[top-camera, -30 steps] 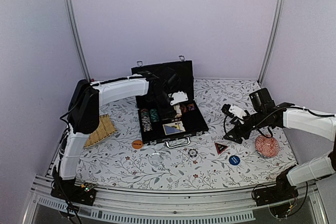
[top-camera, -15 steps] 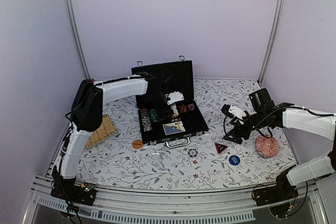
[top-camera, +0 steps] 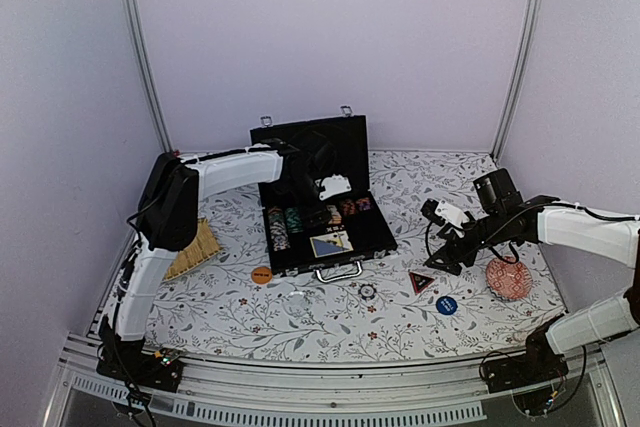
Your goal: Pack up texas hold em set
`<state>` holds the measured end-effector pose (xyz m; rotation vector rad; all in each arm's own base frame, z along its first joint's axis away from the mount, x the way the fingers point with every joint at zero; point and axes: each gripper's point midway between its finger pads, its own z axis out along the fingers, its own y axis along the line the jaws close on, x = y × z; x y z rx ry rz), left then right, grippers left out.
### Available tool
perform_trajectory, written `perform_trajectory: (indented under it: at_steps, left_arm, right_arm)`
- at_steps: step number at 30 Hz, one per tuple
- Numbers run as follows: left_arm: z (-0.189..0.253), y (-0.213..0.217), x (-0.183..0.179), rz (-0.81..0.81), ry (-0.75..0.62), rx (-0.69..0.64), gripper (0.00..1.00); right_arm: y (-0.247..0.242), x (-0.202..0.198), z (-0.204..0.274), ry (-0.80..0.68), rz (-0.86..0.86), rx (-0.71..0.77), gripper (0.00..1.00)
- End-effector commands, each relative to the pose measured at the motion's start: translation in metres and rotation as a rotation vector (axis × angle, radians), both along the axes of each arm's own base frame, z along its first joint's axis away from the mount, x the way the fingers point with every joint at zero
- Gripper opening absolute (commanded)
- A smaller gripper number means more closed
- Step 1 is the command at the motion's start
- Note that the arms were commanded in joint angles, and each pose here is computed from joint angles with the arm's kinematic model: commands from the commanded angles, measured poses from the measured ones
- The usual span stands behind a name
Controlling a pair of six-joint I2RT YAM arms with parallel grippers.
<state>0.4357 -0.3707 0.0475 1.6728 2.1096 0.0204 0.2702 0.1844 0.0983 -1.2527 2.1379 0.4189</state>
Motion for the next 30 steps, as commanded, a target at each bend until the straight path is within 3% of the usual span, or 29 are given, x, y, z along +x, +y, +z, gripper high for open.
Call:
perform_trajectory:
  at_steps: [1, 11, 16, 22, 27, 30]
  left_arm:
    - [0.011, -0.002, 0.009, 0.004, -0.039, -0.017, 0.79]
    - [0.061, -0.007, -0.027, 0.006, -0.082, -0.056, 0.76]
    - [0.064, -0.004, -0.038, 0.038, -0.096, -0.062, 0.69]
    - [0.043, 0.009, -0.035, 0.099, -0.042, -0.012, 0.42]
    - [0.031, 0.021, -0.037, 0.145, 0.017, 0.016, 0.02]
    - [0.035, 0.025, -0.036, 0.171, 0.022, -0.004, 0.00]
  right_arm:
    - [0.003, 0.003, 0.005, 0.001, 0.015, 0.011, 0.88]
    - [0.004, 0.002, 0.005, 0.006, 0.021, 0.014, 0.88]
    - [0.004, 0.001, 0.003, 0.018, 0.024, 0.012, 0.88]
    - [0.004, 0.001, 0.003, 0.020, 0.025, 0.012, 0.88]
    - [0.004, 0.000, 0.004, 0.018, 0.024, 0.012, 0.88]
    - [0.004, 0.000, 0.002, 0.023, 0.025, 0.009, 0.88]
